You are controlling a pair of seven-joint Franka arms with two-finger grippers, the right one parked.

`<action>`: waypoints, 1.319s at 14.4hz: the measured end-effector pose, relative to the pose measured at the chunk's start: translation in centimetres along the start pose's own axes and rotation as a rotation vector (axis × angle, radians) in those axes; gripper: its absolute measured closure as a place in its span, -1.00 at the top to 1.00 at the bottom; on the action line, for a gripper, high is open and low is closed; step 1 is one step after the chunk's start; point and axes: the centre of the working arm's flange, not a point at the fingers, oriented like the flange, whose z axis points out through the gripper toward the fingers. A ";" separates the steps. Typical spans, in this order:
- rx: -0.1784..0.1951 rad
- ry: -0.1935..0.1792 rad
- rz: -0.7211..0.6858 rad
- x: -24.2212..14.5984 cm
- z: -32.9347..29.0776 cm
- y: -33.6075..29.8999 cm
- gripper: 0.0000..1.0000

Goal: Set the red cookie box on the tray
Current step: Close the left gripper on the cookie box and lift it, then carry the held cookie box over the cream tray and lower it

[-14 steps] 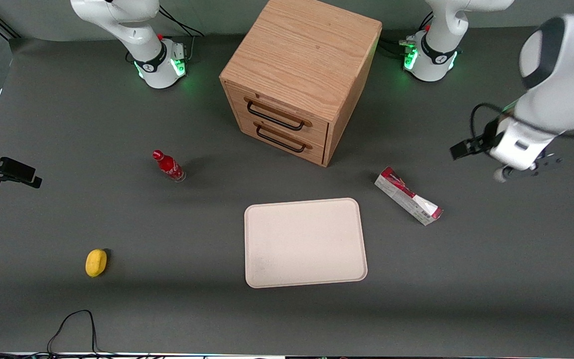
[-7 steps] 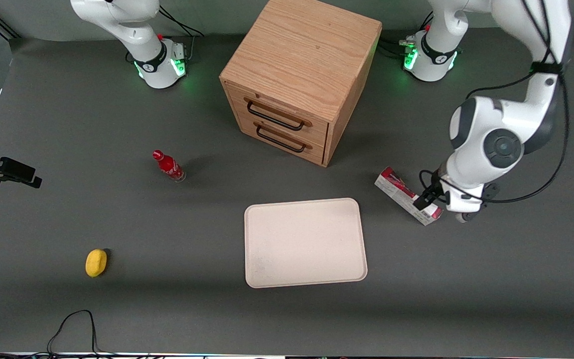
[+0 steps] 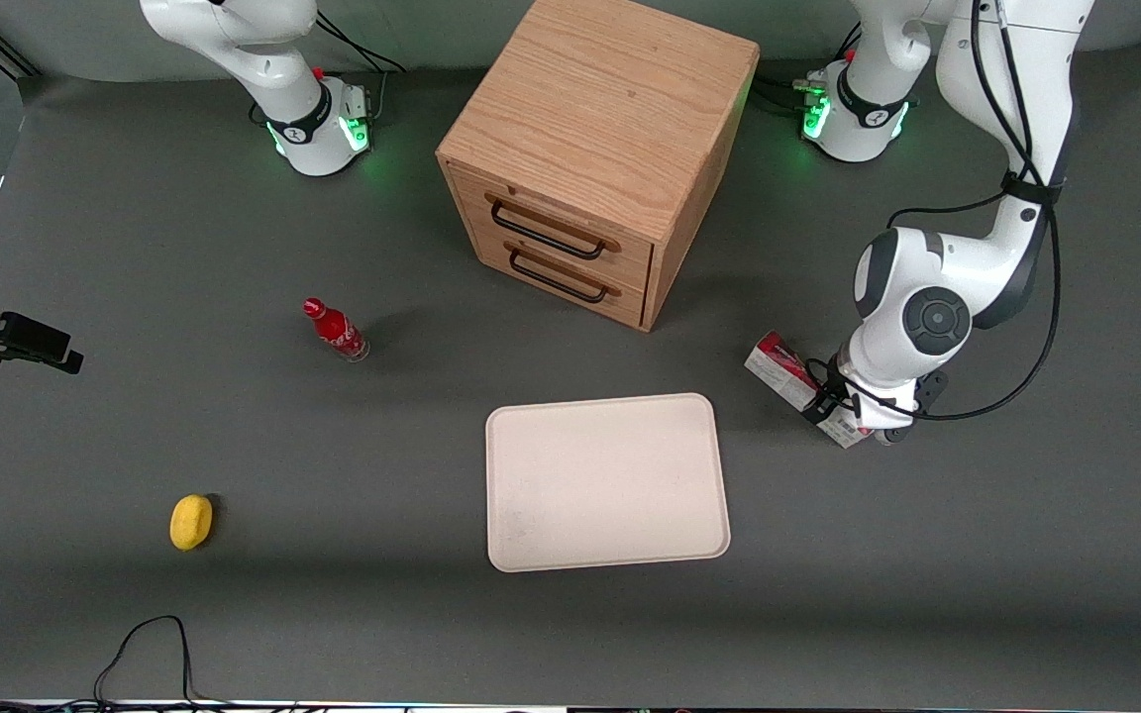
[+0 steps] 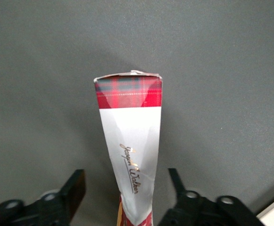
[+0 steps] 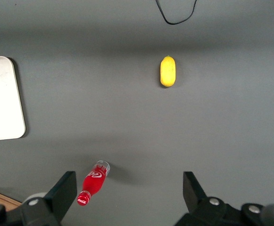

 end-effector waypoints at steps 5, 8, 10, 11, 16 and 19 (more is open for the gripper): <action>0.006 -0.005 0.063 0.1 -0.8 0.3 -0.60; 0.026 -0.025 0.204 1.0 -4.9 1.8 -0.94; 0.032 -0.038 0.326 1.5 -9.7 3.1 -0.94; 0.030 -0.041 0.387 1.7 -12.2 3.8 -0.94; 0.028 -0.046 0.614 -0.8 -23.1 8.5 -0.94; 0.034 -0.036 0.715 -5.3 -24.4 14.4 -0.94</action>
